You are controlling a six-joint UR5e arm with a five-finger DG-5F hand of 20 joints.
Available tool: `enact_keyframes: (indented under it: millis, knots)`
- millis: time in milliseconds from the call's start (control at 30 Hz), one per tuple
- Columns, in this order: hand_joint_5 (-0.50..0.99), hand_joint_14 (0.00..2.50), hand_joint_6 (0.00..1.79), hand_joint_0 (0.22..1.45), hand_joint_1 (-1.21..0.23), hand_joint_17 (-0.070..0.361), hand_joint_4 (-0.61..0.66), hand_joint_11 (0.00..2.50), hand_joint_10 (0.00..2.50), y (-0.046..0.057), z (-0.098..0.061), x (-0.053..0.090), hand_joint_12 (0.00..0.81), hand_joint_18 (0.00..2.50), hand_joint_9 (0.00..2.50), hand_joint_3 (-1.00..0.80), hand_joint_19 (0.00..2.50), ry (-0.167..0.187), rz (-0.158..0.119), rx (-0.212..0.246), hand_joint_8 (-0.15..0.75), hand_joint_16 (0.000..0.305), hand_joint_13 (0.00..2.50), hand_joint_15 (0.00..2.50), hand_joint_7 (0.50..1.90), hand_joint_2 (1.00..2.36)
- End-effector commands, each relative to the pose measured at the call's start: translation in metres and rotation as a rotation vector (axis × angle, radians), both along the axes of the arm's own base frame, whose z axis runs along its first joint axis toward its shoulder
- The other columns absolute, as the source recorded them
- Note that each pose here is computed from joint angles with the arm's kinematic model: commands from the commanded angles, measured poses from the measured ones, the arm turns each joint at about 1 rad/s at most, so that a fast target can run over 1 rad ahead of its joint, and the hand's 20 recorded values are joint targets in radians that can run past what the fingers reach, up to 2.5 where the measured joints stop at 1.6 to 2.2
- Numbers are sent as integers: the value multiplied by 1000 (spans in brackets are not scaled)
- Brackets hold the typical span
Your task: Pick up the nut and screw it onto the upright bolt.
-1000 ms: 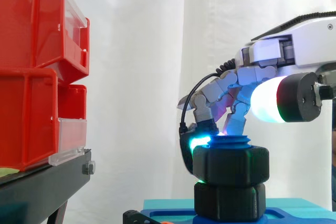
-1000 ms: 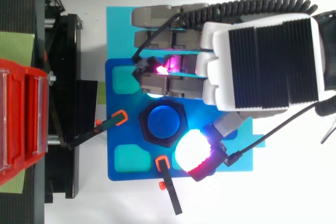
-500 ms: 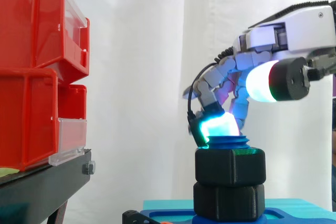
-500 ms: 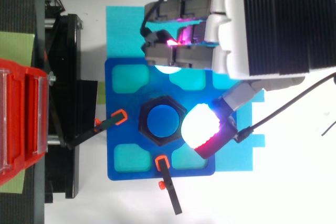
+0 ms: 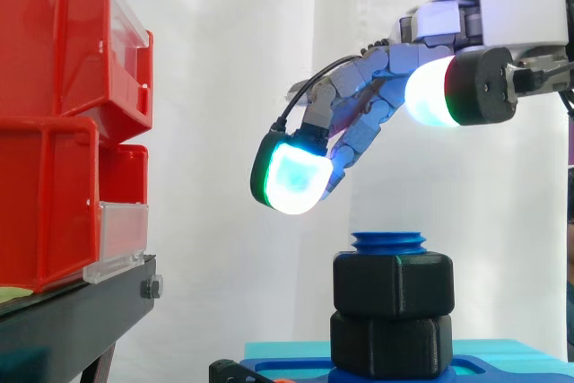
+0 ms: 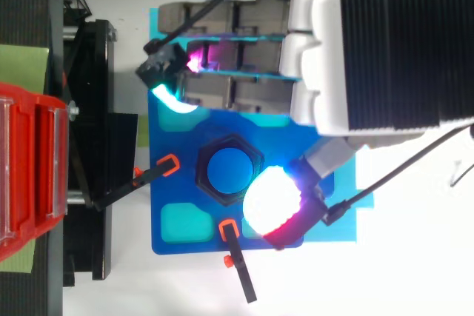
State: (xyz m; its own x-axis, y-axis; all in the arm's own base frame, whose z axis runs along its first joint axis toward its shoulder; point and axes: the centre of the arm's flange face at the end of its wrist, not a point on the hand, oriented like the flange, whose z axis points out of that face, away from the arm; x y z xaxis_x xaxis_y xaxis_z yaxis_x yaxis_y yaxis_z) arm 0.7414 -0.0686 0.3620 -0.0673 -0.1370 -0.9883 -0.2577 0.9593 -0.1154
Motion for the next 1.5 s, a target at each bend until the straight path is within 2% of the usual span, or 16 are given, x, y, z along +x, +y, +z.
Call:
enact_keyframes:
  millis: [0,167,367,500,867,1167,1467]
  knots:
    - [-138,0,501,497,-56,81,195,0,0,9,-10,1,316,0,569,-500,0,-2,2,17,206,36,307,0,638,1000]
    - [-141,0,501,492,-31,84,192,0,0,23,-25,0,326,0,517,-500,0,12,8,41,208,37,269,0,640,1000]
    - [-140,0,501,488,-14,85,190,0,0,28,-30,-2,336,0,482,-500,0,23,13,39,210,38,239,0,645,1000]
    - [-140,0,502,488,-3,88,183,0,0,28,-31,-3,340,0,445,-500,0,38,11,38,209,39,209,0,655,1000]
    - [-105,0,503,491,12,90,208,0,0,26,-34,-7,344,0,409,-500,0,75,10,34,225,40,181,0,860,1000]
    - [-60,0,504,503,-3,88,241,0,0,20,-34,-9,340,0,464,-500,0,80,5,33,240,39,233,0,1135,1000]
    - [1,0,502,513,-13,80,192,0,0,11,-34,-10,321,0,588,-500,0,79,-2,29,243,36,342,0,1388,1000]
